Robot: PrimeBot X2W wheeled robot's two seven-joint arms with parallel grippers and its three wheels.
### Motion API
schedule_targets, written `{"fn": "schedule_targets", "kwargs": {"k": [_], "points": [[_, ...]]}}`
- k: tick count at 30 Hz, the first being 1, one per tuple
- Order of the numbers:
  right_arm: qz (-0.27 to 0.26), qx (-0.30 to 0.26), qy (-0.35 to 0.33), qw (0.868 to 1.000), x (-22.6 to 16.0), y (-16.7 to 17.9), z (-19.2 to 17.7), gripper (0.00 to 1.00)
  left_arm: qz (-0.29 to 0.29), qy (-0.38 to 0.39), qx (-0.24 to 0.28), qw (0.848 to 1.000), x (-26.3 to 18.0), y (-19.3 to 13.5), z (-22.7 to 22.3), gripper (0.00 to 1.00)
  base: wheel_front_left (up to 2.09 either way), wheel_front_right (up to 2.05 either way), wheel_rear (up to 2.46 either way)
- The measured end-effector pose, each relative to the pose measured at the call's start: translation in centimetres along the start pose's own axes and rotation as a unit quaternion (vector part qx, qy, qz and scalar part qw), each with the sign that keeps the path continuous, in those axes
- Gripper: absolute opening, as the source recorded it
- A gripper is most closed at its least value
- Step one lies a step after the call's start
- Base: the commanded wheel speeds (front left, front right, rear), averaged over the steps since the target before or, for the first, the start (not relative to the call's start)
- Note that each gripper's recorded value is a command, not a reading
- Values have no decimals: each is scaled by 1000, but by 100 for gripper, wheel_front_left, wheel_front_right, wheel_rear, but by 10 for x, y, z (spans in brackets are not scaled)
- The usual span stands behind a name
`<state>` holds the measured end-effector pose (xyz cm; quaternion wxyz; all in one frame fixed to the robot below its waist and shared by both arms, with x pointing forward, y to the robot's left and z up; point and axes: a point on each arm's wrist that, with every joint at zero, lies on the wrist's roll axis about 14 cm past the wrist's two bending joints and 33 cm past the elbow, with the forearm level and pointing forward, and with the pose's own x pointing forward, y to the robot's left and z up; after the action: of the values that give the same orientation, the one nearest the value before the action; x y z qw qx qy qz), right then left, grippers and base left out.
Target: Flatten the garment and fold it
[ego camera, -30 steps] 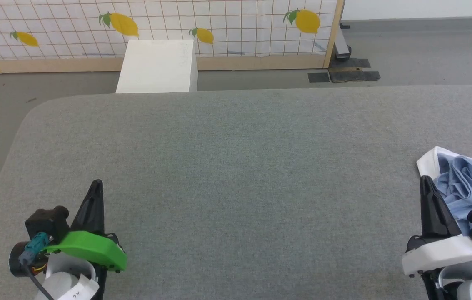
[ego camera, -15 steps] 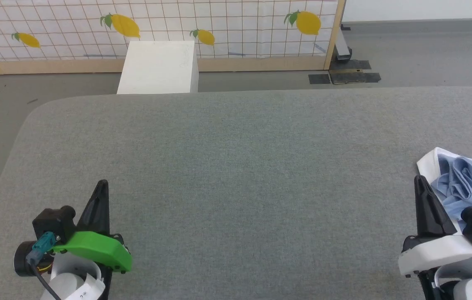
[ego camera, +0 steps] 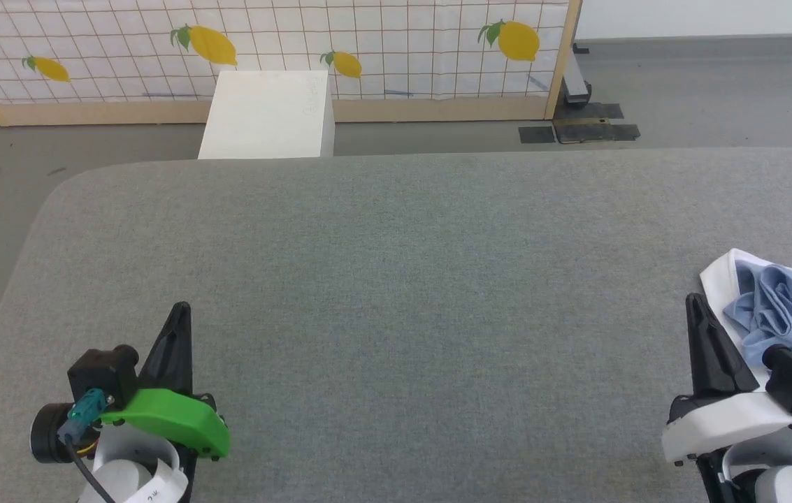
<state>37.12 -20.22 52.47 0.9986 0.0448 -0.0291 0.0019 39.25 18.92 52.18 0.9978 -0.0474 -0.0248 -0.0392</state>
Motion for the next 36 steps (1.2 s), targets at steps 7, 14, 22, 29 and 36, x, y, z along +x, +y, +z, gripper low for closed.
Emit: {"fn": "schedule_targets", "kwargs": {"k": [7,14,22,29,36], "points": [[5,-5,3,1000,0,3,0,0,0,2,9,1000,-1,-1,1,0,0,0,0],[11,-8,6,1000,1,7,0,0,1,4,13,1000,-3,-4,1,0,0,0,0],[17,-14,8,1000,1,11,1,0,2,5,15,1000,-4,-6,2,0,0,0,0],[22,-20,11,1000,2,14,1,0,3,6,25,1000,-4,-9,4,0,0,0,0],[27,-25,12,999,2,18,2,0,6,6,26,1000,-6,-9,5,0,0,0,0]]}}
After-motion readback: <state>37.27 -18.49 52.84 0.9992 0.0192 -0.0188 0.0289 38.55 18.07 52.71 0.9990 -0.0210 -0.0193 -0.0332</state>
